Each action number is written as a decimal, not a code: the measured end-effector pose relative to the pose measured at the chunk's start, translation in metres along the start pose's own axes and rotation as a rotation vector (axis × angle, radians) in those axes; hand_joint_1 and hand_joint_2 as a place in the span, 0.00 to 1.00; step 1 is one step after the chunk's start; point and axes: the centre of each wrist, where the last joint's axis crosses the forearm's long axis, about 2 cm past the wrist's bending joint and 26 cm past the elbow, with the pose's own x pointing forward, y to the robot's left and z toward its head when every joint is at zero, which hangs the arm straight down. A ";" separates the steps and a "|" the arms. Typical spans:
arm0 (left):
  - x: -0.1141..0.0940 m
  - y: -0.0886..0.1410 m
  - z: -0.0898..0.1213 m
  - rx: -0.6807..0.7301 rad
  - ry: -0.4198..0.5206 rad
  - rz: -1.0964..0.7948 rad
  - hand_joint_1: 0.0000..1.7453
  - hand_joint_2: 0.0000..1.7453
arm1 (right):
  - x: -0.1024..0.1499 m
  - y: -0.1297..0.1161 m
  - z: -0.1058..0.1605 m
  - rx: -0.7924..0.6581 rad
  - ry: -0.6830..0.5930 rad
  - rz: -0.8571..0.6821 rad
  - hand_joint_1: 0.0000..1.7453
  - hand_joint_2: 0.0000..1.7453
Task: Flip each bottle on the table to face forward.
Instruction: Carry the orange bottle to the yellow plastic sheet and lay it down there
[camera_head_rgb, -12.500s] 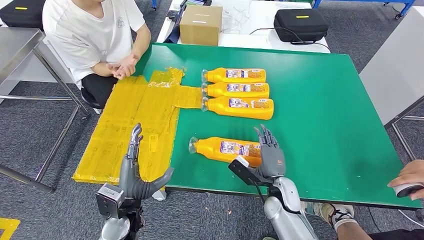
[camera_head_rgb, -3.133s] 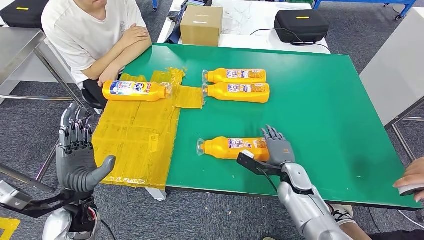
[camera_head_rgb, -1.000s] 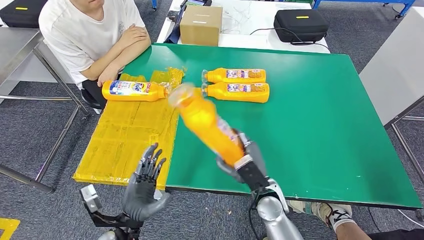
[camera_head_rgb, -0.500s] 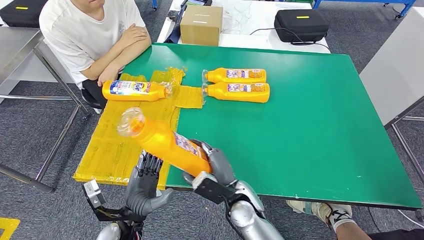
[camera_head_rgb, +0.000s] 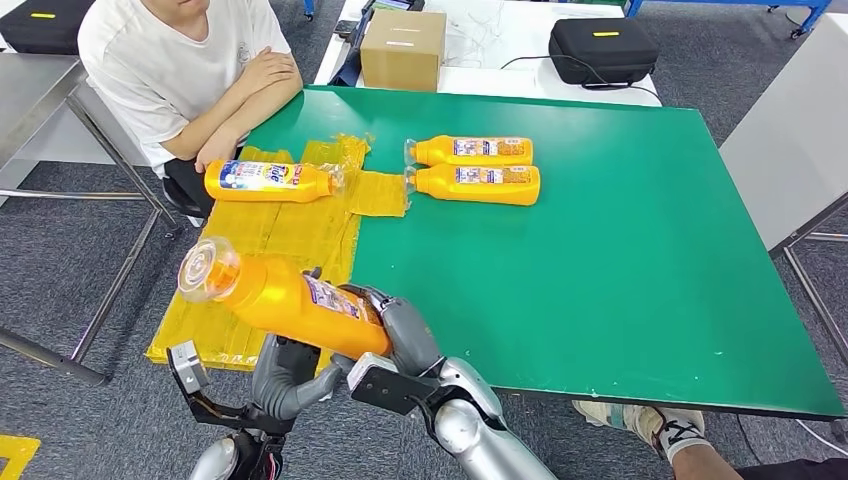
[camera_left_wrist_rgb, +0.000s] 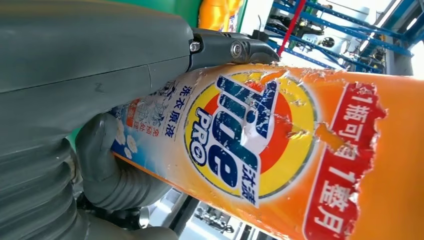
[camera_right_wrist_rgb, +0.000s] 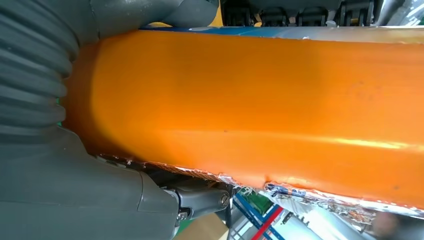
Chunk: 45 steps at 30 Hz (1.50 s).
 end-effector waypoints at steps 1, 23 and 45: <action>0.000 0.000 0.000 0.002 -0.008 0.004 0.00 1.00 | -0.001 0.001 0.000 0.006 0.002 -0.001 1.00 1.00; 0.007 0.006 0.002 0.128 -0.011 -0.098 0.94 1.00 | -0.003 0.028 -0.008 0.146 0.044 0.145 1.00 1.00; 0.022 0.019 -0.020 0.241 -0.042 -0.266 1.00 1.00 | 0.005 0.049 -0.003 -0.033 0.028 0.174 0.00 0.00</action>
